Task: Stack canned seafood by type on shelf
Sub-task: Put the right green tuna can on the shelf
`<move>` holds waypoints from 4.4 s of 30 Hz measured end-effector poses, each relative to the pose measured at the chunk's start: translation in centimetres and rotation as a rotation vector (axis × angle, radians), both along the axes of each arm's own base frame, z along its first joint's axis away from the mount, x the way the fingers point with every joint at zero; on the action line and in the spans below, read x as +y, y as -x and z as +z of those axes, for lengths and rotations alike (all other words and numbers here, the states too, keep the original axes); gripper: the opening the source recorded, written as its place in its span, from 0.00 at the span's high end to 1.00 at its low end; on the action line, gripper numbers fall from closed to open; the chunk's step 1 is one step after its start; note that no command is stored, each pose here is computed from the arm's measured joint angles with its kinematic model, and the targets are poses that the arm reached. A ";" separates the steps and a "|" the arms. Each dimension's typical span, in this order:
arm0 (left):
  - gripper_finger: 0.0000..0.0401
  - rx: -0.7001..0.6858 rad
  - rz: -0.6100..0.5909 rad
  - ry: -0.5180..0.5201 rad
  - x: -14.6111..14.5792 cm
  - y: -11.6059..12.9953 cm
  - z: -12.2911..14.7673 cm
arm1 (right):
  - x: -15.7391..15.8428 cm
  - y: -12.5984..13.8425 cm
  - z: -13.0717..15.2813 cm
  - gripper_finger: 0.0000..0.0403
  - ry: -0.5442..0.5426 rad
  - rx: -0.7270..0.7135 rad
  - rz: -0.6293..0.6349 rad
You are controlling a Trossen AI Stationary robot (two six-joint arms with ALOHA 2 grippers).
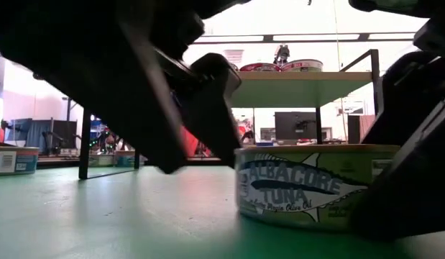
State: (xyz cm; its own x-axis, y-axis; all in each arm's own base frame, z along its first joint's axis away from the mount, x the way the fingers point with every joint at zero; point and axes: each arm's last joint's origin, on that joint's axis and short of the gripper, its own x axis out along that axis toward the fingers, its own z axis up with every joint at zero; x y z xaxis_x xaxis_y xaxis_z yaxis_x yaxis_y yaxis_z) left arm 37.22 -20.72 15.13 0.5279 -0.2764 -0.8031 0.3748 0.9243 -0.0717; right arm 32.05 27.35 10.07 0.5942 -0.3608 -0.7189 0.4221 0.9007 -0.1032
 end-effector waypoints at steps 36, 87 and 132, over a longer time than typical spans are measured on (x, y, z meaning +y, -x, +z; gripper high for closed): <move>0.11 0.149 0.168 0.091 -0.7 0.9 -1.6 | -0.4 -1.7 0.1 0.01 -0.090 -0.040 0.018; 0.11 -0.095 0.403 -0.142 6.3 7.6 18.9 | -8.4 0.3 17.8 0.09 -0.120 -0.014 0.262; 0.99 -0.410 0.693 -0.042 15.0 4.2 13.9 | -22.4 -4.5 17.6 0.02 -0.098 0.070 0.155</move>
State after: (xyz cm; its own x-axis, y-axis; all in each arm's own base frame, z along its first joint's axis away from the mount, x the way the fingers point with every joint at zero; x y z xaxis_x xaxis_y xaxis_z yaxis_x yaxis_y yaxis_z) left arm 33.06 -5.77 29.06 0.8233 0.2486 -0.5102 -0.2963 0.9550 -0.0128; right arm 36.56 4.93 27.69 0.5849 -0.1949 -0.7873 0.2720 0.9616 -0.0360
